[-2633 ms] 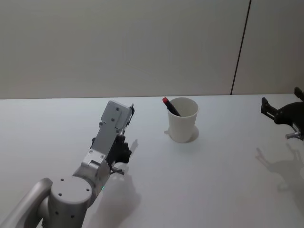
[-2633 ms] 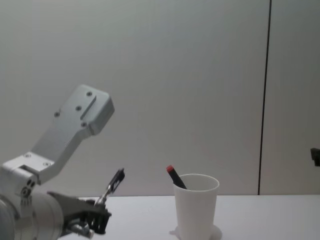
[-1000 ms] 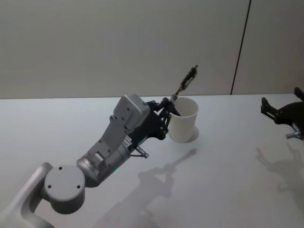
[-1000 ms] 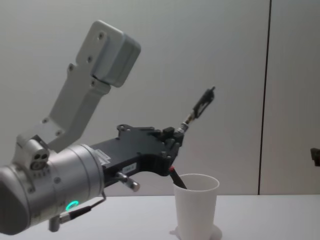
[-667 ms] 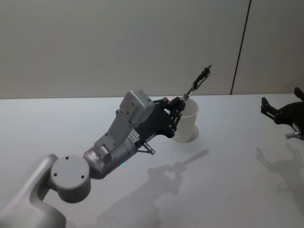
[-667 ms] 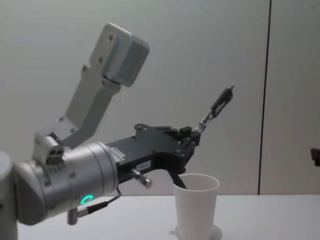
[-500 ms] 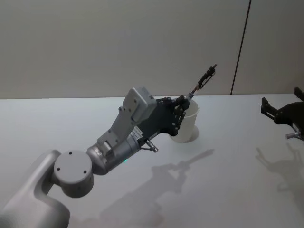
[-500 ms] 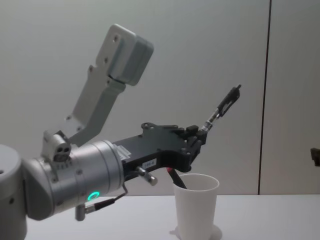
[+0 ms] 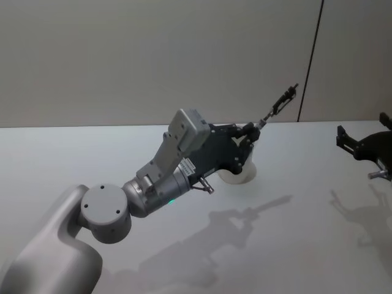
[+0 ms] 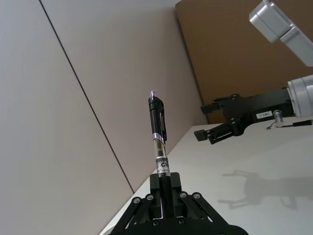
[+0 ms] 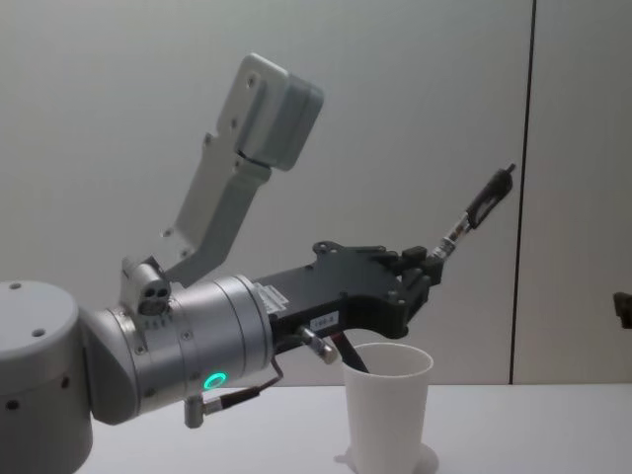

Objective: Place the pen into the pen holder.

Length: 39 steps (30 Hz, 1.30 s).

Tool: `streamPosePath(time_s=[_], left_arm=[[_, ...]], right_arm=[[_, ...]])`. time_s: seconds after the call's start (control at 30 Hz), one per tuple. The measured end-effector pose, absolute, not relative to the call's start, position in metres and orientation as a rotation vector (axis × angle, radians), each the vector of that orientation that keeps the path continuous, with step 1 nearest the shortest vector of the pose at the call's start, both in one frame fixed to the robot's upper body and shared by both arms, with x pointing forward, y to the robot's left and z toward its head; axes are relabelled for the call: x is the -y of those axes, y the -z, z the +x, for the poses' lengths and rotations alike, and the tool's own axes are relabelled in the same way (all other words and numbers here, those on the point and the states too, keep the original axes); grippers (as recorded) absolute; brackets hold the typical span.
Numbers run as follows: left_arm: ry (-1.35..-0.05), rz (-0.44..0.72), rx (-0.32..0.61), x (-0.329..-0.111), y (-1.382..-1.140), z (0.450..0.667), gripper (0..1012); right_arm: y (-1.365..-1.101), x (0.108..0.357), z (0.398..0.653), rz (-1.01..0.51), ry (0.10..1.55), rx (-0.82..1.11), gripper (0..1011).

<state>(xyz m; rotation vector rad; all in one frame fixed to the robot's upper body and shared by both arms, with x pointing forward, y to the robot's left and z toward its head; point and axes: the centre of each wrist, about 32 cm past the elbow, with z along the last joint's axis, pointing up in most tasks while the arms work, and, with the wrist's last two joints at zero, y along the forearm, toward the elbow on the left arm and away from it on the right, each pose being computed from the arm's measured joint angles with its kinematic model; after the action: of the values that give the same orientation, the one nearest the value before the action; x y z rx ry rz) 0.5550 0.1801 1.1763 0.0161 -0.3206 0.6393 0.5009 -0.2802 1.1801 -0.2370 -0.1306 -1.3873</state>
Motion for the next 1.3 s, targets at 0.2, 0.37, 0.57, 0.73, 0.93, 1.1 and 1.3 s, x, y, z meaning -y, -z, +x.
streamPosePath(time_s=[0.2, 0.37, 0.57, 0.73, 0.93, 1.1, 1.3], left_arm=[[-0.601, 0.007, 0.311, -0.176, -1.173, 0.557, 132], [-0.577, 0.004, 0.300, -0.173, -1.170, 0.556, 132], [-0.551, 0.005, 0.282, -0.169, -1.165, 0.552, 132], [-0.533, 0.013, 0.265, -0.165, -1.162, 0.548, 132], [-0.519, 0.021, 0.252, -0.162, -1.160, 0.545, 132], [-0.512, 0.025, 0.245, -0.160, -1.159, 0.543, 132], [-0.507, 0.028, 0.239, -0.159, -1.158, 0.541, 132]], right_arm=[[-1.180, 0.280, 0.501, -0.237, 1.387, 0.131, 1002], [-1.180, 0.280, 0.501, -0.237, 1.387, 0.131, 1002], [-1.180, 0.280, 0.501, -0.237, 1.387, 0.131, 1002], [-1.180, 0.280, 0.501, -0.237, 1.387, 0.131, 1002], [-1.180, 0.280, 0.501, -0.237, 1.387, 0.131, 1002], [-1.180, 0.280, 0.501, -0.237, 1.387, 0.131, 1002], [-1.180, 0.280, 0.501, -0.237, 1.387, 0.131, 1002]])
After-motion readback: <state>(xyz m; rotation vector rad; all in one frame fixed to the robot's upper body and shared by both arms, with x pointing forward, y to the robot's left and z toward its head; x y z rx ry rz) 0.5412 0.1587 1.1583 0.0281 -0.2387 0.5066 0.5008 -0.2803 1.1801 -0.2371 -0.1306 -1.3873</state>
